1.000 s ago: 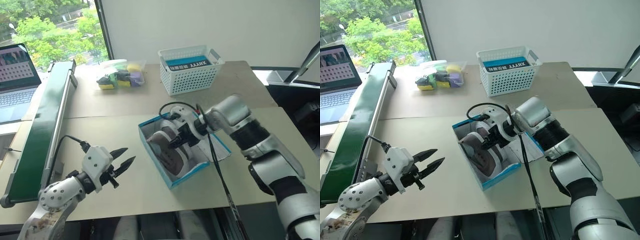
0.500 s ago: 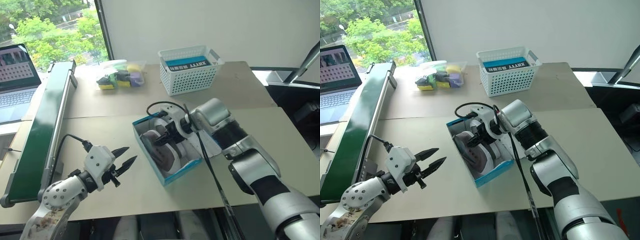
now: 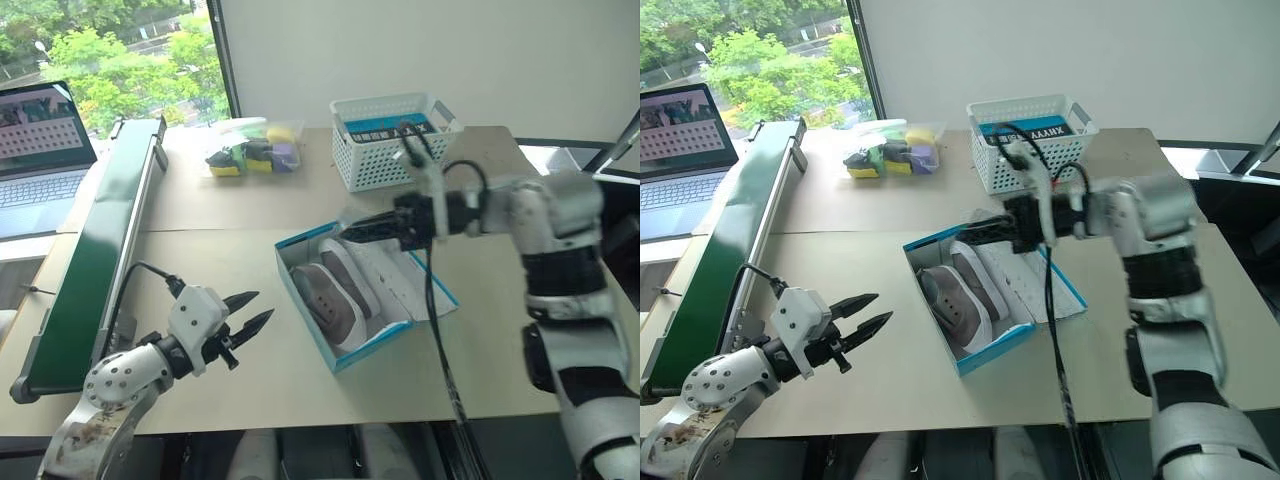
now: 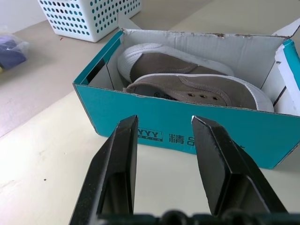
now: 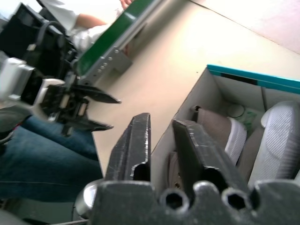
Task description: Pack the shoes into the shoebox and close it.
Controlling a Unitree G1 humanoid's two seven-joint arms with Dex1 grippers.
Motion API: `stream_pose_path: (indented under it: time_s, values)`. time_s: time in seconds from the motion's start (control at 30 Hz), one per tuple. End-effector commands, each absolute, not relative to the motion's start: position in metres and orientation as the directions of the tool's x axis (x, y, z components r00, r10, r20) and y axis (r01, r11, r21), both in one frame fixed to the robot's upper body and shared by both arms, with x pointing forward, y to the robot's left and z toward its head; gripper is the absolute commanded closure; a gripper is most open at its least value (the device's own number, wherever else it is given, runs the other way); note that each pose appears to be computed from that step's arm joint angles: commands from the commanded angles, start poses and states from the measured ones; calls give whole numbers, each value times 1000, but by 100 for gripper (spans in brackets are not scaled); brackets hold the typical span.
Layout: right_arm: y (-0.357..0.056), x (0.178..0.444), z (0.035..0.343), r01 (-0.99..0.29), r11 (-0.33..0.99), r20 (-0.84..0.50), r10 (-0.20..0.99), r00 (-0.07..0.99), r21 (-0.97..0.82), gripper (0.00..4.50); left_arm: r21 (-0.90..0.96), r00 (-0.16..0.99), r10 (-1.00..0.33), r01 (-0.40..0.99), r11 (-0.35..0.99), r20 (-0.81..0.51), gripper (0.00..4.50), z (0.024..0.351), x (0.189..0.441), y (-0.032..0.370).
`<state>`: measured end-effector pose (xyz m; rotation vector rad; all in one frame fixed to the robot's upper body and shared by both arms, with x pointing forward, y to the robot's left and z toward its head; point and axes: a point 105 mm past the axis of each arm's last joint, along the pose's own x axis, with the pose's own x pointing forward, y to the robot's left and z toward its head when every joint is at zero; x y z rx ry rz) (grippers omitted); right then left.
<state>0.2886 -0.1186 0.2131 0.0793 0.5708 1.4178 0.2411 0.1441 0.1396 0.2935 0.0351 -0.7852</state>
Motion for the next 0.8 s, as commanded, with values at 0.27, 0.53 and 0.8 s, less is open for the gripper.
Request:
stream_pose_path:
  time_s: [0.27,0.53,0.8]
  values:
    - [-183,244,128,-902,286,-552,831,66,322,446,253,652,-746,751,610,-136,258,144,246,138]
    - [-228,278,63,-668,739,-667,541,513,85,446,255,613,-778,781,570,-138,258,148,252,134]
    - [-260,289,45,-177,956,-517,277,810,234,446,249,579,-803,806,536,-144,258,149,257,130]
